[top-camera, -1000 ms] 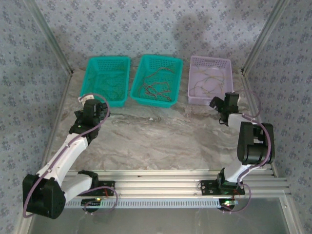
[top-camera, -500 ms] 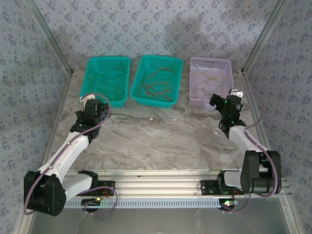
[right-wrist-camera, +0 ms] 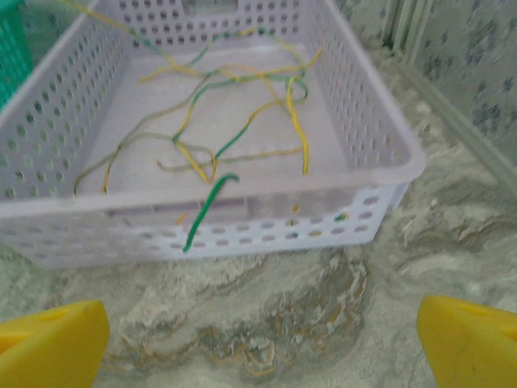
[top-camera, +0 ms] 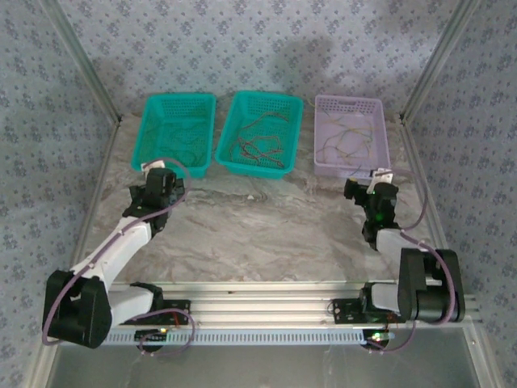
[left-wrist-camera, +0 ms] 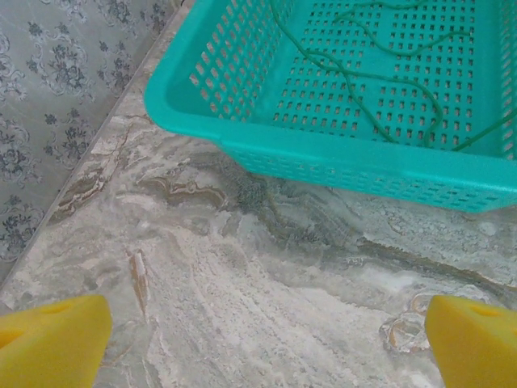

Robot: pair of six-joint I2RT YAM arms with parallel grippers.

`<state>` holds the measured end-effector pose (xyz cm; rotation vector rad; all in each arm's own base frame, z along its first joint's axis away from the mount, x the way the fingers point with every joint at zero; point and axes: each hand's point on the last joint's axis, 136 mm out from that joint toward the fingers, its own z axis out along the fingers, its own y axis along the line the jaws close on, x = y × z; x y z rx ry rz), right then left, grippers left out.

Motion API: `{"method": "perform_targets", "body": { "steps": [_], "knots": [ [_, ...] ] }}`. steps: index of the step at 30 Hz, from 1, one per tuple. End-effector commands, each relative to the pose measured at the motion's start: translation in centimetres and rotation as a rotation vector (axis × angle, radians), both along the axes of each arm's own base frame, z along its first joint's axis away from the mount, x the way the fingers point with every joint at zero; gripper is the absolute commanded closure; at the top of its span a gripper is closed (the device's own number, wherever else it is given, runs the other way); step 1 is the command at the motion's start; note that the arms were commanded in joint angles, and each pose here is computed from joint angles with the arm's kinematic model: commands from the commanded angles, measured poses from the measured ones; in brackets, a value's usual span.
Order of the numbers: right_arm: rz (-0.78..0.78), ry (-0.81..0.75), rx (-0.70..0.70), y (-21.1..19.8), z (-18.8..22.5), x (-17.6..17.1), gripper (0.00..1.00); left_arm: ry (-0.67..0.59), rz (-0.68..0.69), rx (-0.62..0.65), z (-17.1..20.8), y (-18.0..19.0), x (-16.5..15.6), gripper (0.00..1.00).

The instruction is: Untangle the cables

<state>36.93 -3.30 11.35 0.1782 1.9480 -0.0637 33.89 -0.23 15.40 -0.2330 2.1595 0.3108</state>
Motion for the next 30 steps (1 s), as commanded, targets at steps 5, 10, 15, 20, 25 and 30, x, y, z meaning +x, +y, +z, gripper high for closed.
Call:
{"method": "perform_targets", "body": {
  "steps": [5,10,15,20,25,30],
  "knots": [
    [0.112,-0.047,-0.037,1.2,-2.4,1.6,0.0,-0.013,-0.008,0.065,-0.8,1.1,0.8,0.0],
    [0.099,0.006,-0.041,1.0,-2.8,2.1,0.0,-0.023,0.023,0.055,-2.1,2.7,1.2,0.0],
    [0.1,0.008,-0.048,1.2,-2.8,2.2,0.0,-0.046,0.073,0.005,-4.4,5.5,1.7,0.0],
    [0.102,0.015,-0.057,1.3,-2.8,2.2,0.0,-0.181,0.103,-0.091,-4.6,7.4,3.0,0.0],
    [0.103,0.02,-0.065,1.4,-2.9,2.2,0.0,-0.298,0.002,-0.076,-4.8,5.4,3.9,0.0],
    [0.104,0.02,-0.069,1.5,-2.9,2.2,0.0,-0.239,-0.118,-0.066,-6.4,3.3,5.6,0.0]
  ]
}}
